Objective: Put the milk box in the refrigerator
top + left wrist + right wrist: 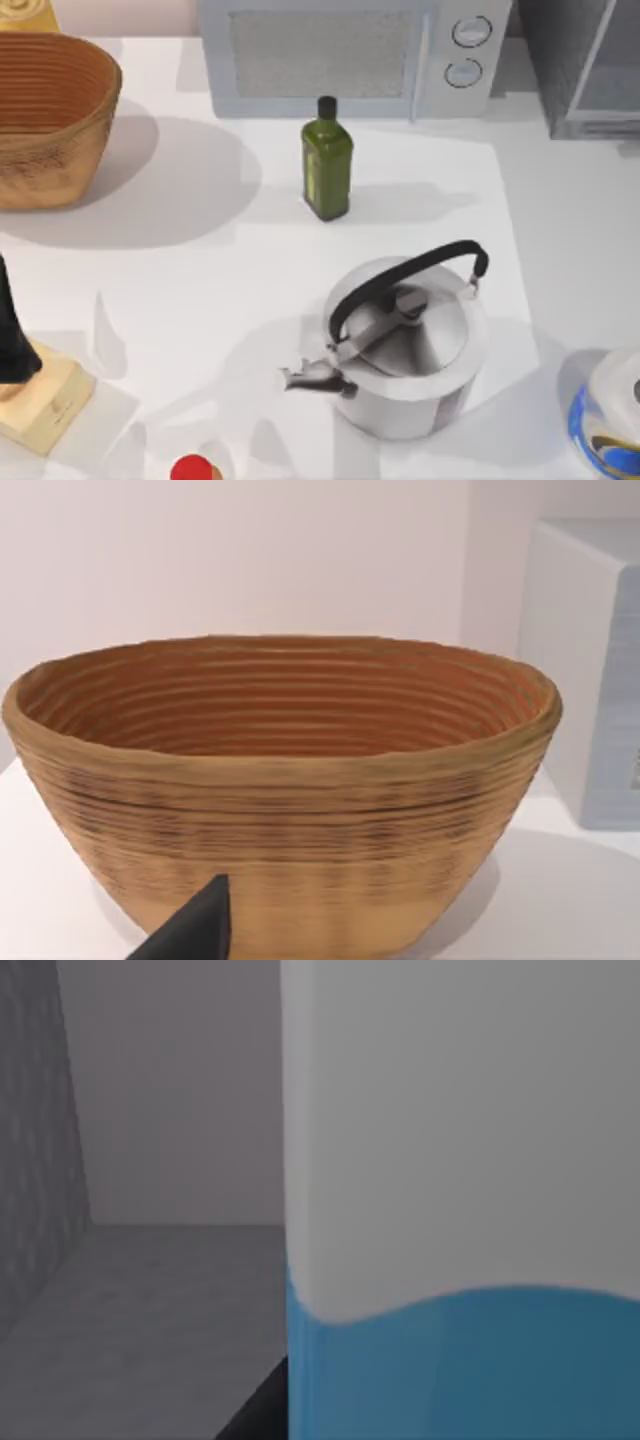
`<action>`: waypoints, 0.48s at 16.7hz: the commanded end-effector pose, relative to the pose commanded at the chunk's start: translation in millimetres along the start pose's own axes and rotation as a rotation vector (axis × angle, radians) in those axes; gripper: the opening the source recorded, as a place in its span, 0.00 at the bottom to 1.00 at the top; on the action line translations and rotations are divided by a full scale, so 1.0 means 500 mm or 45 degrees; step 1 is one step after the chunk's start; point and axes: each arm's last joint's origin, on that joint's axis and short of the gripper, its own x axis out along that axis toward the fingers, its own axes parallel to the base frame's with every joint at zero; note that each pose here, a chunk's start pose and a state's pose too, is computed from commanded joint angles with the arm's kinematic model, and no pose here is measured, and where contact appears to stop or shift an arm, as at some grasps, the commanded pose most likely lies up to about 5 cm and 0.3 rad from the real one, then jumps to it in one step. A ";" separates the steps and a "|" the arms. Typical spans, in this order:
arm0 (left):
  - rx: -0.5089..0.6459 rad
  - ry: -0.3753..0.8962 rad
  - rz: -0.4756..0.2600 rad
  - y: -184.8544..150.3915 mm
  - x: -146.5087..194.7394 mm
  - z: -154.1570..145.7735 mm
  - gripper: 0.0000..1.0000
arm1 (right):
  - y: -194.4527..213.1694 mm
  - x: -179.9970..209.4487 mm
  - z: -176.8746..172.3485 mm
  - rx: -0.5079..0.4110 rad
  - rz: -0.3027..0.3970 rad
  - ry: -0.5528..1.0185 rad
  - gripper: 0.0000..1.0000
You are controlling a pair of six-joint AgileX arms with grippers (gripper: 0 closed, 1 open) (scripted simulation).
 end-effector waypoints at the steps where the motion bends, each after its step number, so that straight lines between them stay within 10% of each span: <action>1: 0.000 0.000 0.000 0.000 0.000 0.000 1.00 | -0.001 0.013 0.002 0.000 0.000 -0.001 0.00; 8: 0.000 0.000 0.000 0.000 0.000 0.000 1.00 | -0.006 0.145 0.022 -0.001 0.002 -0.003 0.00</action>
